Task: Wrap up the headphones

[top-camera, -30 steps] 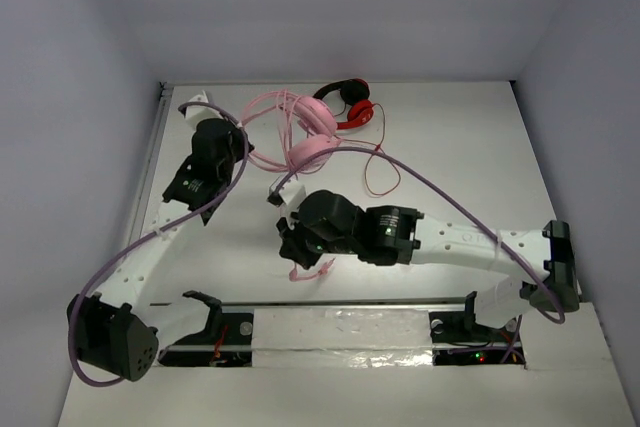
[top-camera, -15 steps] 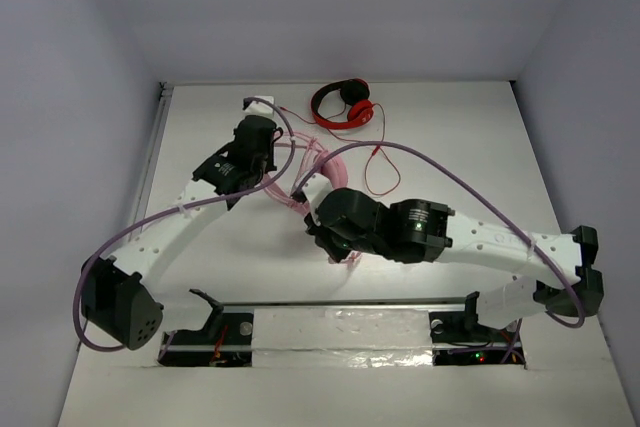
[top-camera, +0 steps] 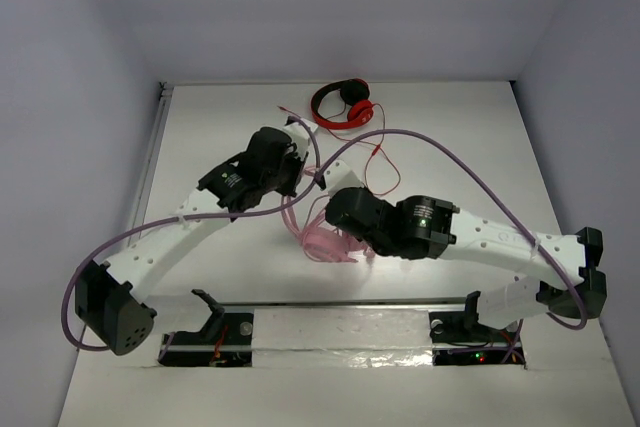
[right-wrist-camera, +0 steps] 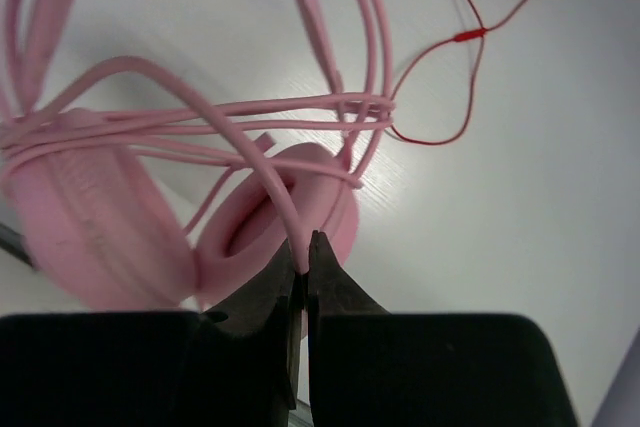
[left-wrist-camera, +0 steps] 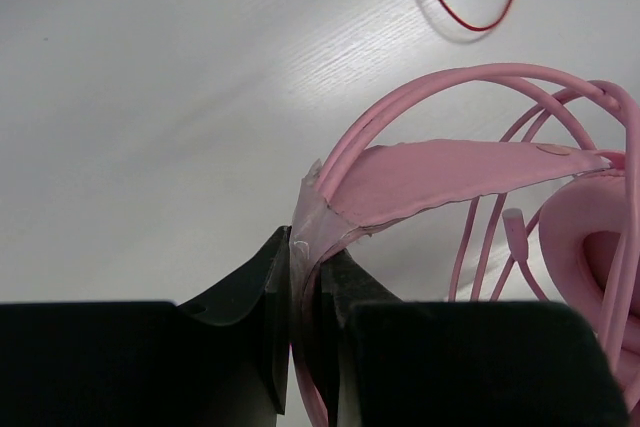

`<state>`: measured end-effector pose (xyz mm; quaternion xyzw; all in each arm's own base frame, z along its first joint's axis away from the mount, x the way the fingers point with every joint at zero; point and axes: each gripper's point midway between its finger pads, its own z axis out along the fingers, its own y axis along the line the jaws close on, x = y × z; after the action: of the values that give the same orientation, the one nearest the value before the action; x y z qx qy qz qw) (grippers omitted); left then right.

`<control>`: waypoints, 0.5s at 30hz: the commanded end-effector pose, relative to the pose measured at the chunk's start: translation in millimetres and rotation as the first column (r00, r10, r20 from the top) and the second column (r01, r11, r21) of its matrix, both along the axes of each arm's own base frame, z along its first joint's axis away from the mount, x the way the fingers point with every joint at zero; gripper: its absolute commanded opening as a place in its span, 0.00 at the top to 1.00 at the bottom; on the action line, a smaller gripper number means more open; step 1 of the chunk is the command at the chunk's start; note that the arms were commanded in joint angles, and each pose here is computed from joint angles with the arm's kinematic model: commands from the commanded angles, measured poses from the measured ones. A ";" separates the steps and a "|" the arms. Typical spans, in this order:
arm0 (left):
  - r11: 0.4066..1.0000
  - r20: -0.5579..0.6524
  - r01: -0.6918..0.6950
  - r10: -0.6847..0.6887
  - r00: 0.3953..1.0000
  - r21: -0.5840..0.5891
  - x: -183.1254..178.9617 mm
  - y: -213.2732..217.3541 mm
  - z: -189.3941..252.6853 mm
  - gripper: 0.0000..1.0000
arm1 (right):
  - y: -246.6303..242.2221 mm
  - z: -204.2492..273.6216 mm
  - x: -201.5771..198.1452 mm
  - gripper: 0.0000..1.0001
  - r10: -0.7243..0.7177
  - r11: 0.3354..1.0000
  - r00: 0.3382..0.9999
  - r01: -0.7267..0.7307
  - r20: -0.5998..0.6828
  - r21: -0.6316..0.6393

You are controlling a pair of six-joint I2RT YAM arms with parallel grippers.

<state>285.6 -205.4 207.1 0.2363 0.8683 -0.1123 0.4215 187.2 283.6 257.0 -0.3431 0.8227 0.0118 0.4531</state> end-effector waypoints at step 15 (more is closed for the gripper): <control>0.891 0.181 0.307 -0.259 0.949 -0.334 -25.3 -26.0 82.0 1.00 | -48.7 -1.4 52.5 0.94 -0.260 0.957 0.964 0.249 0.061 0.146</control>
<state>270.3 -212.3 233.6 0.2641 0.8288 -0.2135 0.4446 219.5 224.9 245.0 -0.2642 0.8389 -0.0691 0.4708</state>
